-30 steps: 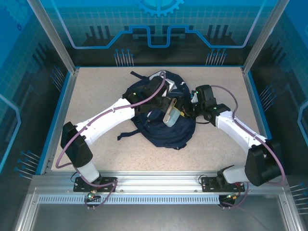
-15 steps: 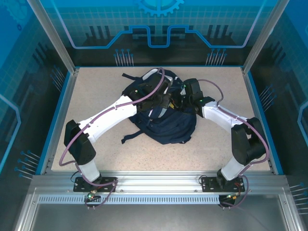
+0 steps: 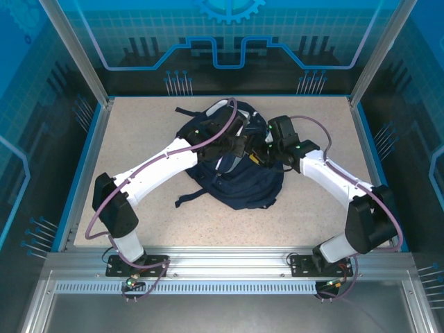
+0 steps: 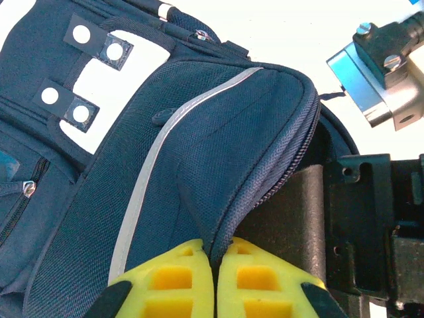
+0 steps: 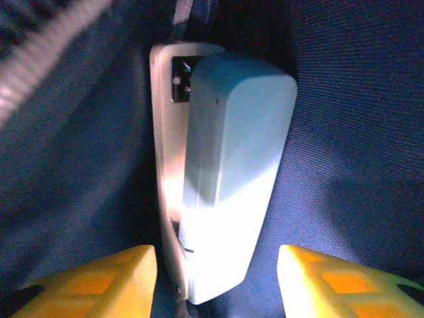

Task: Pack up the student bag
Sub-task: Place the loose stationery in the student bag.

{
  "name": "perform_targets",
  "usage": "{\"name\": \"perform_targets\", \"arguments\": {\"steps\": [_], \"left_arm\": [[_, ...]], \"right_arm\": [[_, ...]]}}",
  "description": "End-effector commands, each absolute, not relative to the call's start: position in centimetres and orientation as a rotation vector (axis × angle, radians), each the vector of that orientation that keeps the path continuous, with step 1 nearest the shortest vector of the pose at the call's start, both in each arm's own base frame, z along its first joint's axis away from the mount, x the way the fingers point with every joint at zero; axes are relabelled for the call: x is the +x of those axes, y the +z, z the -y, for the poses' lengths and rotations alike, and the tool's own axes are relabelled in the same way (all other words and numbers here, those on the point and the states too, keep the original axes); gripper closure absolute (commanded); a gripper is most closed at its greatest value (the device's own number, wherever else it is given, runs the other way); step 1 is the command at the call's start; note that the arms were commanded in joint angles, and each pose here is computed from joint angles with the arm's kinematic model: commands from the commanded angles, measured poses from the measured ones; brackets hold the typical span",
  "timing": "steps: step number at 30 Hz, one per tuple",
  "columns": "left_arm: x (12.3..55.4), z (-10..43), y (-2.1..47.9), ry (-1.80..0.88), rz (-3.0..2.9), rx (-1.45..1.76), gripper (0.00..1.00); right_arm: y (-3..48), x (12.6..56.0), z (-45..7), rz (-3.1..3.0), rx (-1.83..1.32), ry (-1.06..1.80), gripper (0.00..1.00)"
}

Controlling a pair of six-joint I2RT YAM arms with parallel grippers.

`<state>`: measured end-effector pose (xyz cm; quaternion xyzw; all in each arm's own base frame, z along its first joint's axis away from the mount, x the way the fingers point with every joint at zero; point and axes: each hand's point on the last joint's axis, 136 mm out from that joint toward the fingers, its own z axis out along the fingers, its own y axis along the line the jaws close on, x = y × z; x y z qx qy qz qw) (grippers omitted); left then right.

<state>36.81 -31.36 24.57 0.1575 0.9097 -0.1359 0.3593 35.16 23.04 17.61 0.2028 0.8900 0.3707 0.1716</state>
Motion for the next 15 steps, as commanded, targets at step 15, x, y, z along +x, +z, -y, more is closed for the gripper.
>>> {"name": "perform_targets", "arguments": {"steps": [15], "left_arm": [[37.5,33.5,29.8,-0.605,-2.224,0.279,1.00]], "right_arm": [[17.4,38.1,-29.4,-2.521,0.414,1.237,0.88]]}}
